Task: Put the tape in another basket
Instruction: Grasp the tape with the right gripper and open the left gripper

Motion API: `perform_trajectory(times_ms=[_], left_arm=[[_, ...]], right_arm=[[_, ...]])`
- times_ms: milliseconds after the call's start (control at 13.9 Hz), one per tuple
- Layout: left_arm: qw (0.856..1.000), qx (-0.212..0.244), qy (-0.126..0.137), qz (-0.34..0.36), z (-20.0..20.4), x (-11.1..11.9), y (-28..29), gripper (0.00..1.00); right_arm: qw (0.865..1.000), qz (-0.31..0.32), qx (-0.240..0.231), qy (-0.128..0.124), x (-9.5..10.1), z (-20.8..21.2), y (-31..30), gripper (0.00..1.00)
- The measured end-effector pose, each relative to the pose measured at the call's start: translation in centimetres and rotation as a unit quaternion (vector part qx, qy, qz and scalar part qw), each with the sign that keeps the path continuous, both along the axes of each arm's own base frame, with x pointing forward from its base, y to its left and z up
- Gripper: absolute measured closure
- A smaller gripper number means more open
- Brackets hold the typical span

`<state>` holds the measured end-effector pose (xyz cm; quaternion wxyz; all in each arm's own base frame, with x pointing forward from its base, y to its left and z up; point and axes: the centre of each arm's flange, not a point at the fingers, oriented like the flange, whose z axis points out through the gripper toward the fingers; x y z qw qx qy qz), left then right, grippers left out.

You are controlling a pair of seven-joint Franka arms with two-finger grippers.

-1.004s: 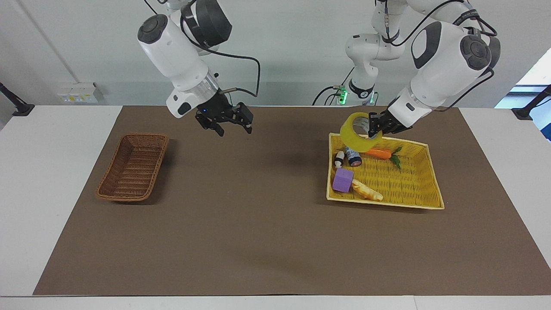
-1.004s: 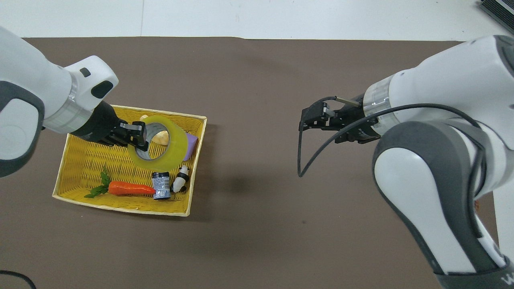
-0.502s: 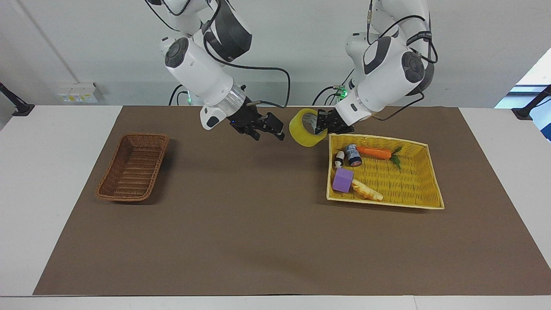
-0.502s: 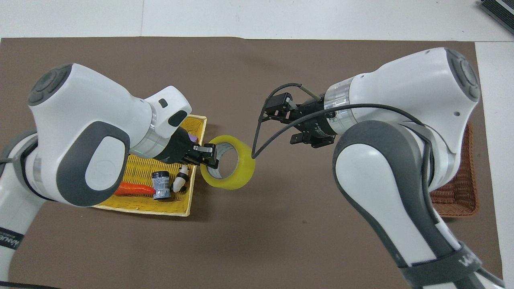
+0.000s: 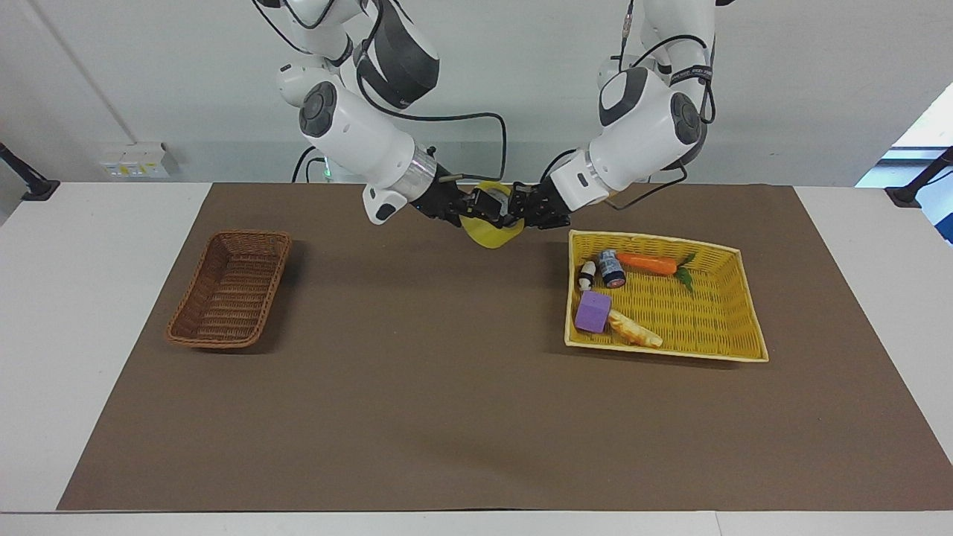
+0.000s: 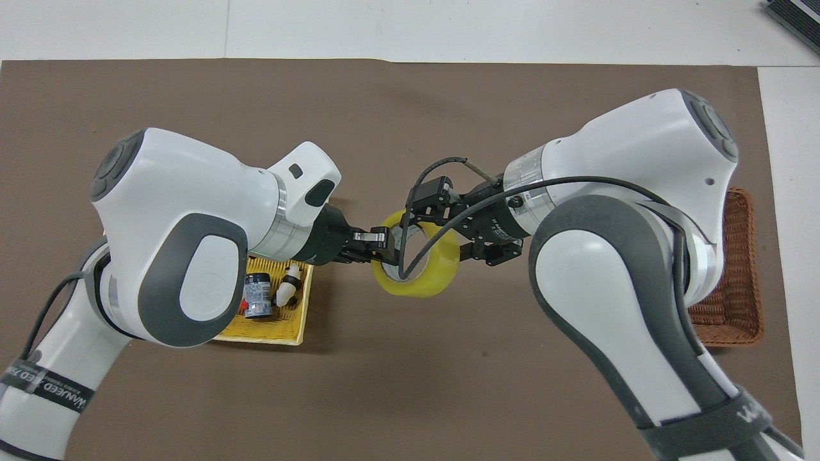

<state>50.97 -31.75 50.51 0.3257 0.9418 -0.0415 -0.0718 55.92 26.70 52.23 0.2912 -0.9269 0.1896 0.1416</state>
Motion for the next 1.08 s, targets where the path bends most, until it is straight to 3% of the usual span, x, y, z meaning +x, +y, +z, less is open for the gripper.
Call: perform_trajectory(times_ms=[359, 1076], left_arm=[[1.000, -0.015, -0.002, 0.011, 0.1, -0.2, -1.1, 0.78], [1.000, -0.018, 0.000, 0.024, 0.1, 0.4, -0.1, 0.78]], right_arm=[[0.998, 0.036, 0.050, 0.020, 0.3, 0.4, -3.9, 0.00], [0.998, 0.041, 0.051, 0.014, -0.3, 0.9, -3.2, 0.00]])
